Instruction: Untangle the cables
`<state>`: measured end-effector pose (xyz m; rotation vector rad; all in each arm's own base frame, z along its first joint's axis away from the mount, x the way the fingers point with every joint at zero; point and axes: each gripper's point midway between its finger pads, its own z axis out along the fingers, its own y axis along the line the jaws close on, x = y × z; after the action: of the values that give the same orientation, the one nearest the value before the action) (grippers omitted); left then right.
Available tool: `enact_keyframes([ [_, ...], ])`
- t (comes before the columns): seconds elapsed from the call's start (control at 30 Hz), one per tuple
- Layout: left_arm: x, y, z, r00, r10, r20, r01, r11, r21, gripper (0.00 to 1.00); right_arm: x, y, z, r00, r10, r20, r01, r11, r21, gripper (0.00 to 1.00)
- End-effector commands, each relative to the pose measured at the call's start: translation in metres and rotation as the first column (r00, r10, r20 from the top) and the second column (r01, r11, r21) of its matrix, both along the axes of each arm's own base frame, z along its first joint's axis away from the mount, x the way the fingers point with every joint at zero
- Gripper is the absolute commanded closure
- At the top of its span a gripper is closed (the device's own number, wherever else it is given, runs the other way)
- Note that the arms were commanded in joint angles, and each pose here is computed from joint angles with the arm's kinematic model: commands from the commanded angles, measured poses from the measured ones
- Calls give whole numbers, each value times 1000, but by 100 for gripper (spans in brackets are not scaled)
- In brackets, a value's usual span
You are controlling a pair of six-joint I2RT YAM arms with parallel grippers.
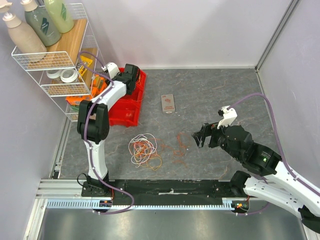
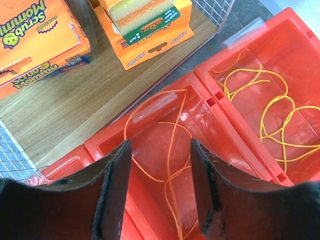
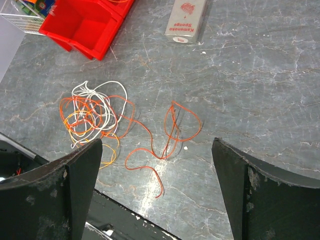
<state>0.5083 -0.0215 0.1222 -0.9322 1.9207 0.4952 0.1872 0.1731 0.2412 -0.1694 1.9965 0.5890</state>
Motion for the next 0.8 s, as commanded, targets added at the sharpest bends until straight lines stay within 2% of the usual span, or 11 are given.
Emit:
enact_keyframes([
  [0.0, 1, -2, 49, 995, -3, 101, 7, 999, -32, 41, 1, 6, 7, 1000, 10, 14, -10, 999, 45, 2],
  [0.2, -4, -21, 63, 990, -107, 91, 115, 989, -97, 36, -1, 7, 2, 1000, 14, 0, -14, 999, 46, 2],
  [0.27, -5, -40, 61, 975, -211, 72, 220, 961, -166, 33, 1, 11, -2, 1000, 19, -20, -18, 999, 35, 2],
  [0.33, -8, -65, 59, 933, -356, 63, 360, 902, -239, 34, 2, 17, -7, 999, 26, -46, -25, 999, 22, 2],
  [0.4, -13, -96, 60, 842, -531, 100, 535, 793, -292, 34, 4, 25, -11, 997, 43, -65, -42, 999, 14, 2],
  [0.47, -20, -131, 66, 702, -691, 172, 703, 635, -319, 34, 6, 33, -13, 995, 63, -79, -63, 998, 9, 2],
  [0.53, -25, -152, 62, 621, -768, 157, 770, 561, -304, 34, 6, 35, -15, 994, 72, -85, -72, 997, 6, 2],
  [0.6, -32, -168, 56, 569, -818, 85, 796, 523, -305, 37, 7, 33, -16, 995, 58, -87, -58, 998, 5, 2],
  [0.63, -41, -183, 54, 525, -848, 72, 815, 476, -332, 38, 9, 30, -17, 996, 39, -86, -39, 999, 2, 2],
  [0.77, -105, -252, 55, 280, -939, 201, 902, 186, -389, 40, 17, 21, -47, 987, -7, -162, 2, 999, -33, 2],
])
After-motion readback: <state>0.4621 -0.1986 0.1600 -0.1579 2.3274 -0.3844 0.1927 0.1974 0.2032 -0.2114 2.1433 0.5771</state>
